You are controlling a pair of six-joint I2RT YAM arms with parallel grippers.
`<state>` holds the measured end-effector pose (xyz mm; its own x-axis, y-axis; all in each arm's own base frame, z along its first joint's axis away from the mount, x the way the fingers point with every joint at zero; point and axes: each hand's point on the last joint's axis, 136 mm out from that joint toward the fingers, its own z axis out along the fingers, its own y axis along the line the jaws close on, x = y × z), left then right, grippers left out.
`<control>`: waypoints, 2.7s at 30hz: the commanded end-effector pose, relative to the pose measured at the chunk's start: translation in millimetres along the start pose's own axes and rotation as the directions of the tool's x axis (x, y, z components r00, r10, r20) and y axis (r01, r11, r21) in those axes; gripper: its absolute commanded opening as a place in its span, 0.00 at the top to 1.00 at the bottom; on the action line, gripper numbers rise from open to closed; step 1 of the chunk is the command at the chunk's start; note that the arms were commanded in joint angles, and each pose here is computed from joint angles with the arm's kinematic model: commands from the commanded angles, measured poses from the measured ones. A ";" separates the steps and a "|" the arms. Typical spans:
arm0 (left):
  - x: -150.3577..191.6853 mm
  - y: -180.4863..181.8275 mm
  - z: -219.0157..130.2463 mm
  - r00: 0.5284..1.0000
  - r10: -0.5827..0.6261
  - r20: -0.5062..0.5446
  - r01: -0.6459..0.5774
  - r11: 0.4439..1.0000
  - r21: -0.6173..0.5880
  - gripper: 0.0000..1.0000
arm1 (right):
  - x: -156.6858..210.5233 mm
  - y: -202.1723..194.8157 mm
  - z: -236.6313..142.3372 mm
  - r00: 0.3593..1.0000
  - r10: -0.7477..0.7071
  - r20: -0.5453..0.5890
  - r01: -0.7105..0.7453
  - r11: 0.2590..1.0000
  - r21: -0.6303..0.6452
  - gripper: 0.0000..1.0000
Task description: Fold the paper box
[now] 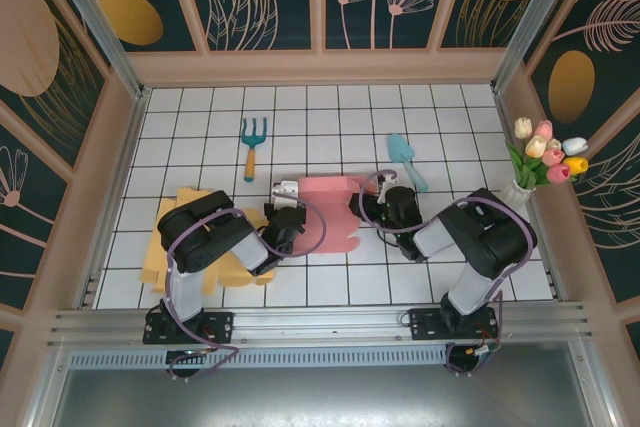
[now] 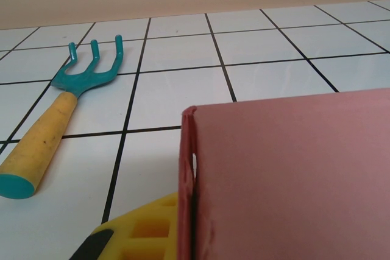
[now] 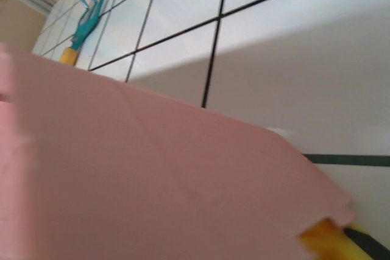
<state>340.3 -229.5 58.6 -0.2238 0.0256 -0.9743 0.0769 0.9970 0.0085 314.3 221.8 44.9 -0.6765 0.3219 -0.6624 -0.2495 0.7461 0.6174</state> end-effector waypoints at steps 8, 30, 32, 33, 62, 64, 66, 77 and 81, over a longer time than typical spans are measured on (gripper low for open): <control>26.7 1.3 2.3 0.992 0.096 -0.078 -0.096 0.995 0.006 0.94 | -17.6 36.1 6.8 0.996 -0.079 0.044 0.084 0.989 -0.122 0.59; 26.2 0.9 3.0 0.993 0.091 -0.079 -0.091 0.996 0.001 0.94 | 15.0 33.8 -13.3 0.970 -0.232 -0.070 0.232 0.973 0.003 0.56; 27.1 1.4 2.7 0.993 0.091 -0.081 -0.091 0.996 0.002 0.94 | 13.7 33.2 -22.3 0.963 -0.258 -0.082 0.261 0.965 0.033 0.56; 27.0 1.5 2.7 0.993 0.092 -0.081 -0.092 0.996 0.002 0.94 | 13.7 32.4 -27.3 0.960 -0.266 -0.092 0.271 0.962 0.046 0.56; 37.2 0.1 19.3 0.987 0.046 -0.155 -0.039 0.998 0.053 0.93 | -109.3 -23.4 -58.5 0.458 -0.840 -0.290 0.888 0.426 0.172 0.44; 37.7 0.9 19.0 0.986 0.046 -0.158 -0.038 0.998 0.053 0.93 | -103.4 -34.3 -51.4 0.428 -0.845 -0.319 0.904 0.404 0.142 0.45; 36.9 1.3 18.3 0.987 0.041 -0.154 -0.033 0.998 0.053 0.93 | -97.2 -41.4 -45.9 0.390 -0.855 -0.341 0.920 0.374 0.115 0.45; 40.7 -3.7 22.0 0.985 0.036 -0.167 -0.025 0.998 0.065 0.93 | -79.7 -4.4 -37.9 0.340 -0.923 -0.177 0.932 0.356 -0.064 0.45; 42.1 -3.3 22.7 0.984 0.033 -0.172 -0.023 0.998 0.061 0.93 | -67.0 -3.0 -39.7 0.310 -0.932 -0.189 0.935 0.335 -0.117 0.45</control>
<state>363.1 -241.0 57.6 -0.2589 -0.0230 -0.9656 0.1252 0.9905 -0.0572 347.5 163.3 104.2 -0.1711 -0.6995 -0.6939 -0.7450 0.5528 -0.3735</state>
